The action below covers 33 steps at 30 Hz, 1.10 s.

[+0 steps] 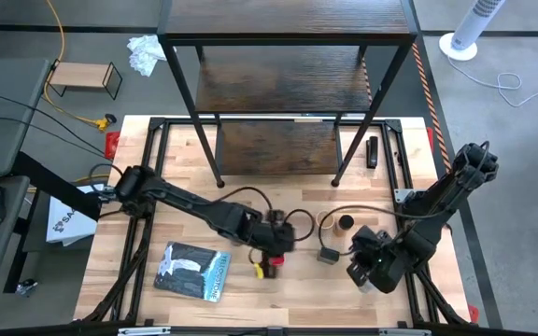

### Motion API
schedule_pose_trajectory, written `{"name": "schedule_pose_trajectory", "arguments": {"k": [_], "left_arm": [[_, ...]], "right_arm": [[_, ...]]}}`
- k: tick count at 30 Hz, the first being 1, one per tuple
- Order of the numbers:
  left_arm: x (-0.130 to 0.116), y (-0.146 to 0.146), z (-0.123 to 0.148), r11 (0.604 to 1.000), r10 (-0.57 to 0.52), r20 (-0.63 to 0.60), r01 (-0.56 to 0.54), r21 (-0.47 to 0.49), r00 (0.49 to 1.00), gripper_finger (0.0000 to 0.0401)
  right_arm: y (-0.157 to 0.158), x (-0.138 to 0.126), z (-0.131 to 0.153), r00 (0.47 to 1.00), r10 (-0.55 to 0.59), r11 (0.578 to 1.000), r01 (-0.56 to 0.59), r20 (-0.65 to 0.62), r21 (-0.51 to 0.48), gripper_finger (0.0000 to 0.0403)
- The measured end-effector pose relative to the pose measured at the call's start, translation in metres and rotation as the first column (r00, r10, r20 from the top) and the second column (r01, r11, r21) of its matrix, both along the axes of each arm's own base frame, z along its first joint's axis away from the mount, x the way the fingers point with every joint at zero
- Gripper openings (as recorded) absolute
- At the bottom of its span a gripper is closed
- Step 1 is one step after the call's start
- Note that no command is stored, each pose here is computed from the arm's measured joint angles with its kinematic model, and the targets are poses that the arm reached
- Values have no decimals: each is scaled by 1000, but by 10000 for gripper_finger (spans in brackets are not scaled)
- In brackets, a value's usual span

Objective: Shelf spices
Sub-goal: Adjust the seasoning bottles and cans

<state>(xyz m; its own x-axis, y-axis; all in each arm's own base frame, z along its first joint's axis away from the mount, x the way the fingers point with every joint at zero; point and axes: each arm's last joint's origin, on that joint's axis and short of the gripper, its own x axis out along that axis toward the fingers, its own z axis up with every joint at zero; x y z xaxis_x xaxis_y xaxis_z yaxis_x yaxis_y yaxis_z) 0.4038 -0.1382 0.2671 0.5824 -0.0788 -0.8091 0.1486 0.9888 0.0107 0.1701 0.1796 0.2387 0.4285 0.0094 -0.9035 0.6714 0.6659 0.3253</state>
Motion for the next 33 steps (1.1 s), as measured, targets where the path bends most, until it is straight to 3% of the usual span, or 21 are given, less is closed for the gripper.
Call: {"name": "schedule_pose_trajectory", "arguments": {"k": [3, 8, 11, 17, 24, 33], "left_arm": [[-19, 8, -7, 994, 69, -187, -52, 98, 980, 0], [-38, 7, -28, 981, 155, -337, -104, 164, 929, 0], [-41, 3, -38, 979, 178, -345, -130, 159, 921, 0], [-40, -3, -42, 970, 221, -283, -180, 163, 933, 0], [-34, -4, -40, 963, 249, -210, -219, 156, 945, 0], [-21, -14, -54, 960, 279, -167, -271, 68, 946, 0]], "right_arm": [[4, 0, -16, 990, -2, 1000, 1, -142, -9, 0], [16, 16, -39, 987, -77, 997, 77, -145, -4, 0], [21, 31, -55, 986, -102, 995, 104, -131, 6, 0], [16, 49, -83, 965, -211, 977, 204, -153, -65, 0], [10, 58, -88, 961, -247, 968, 239, -123, -79, 0], [1, 100, -77, 957, -180, 975, 204, 229, -88, 0]]}}
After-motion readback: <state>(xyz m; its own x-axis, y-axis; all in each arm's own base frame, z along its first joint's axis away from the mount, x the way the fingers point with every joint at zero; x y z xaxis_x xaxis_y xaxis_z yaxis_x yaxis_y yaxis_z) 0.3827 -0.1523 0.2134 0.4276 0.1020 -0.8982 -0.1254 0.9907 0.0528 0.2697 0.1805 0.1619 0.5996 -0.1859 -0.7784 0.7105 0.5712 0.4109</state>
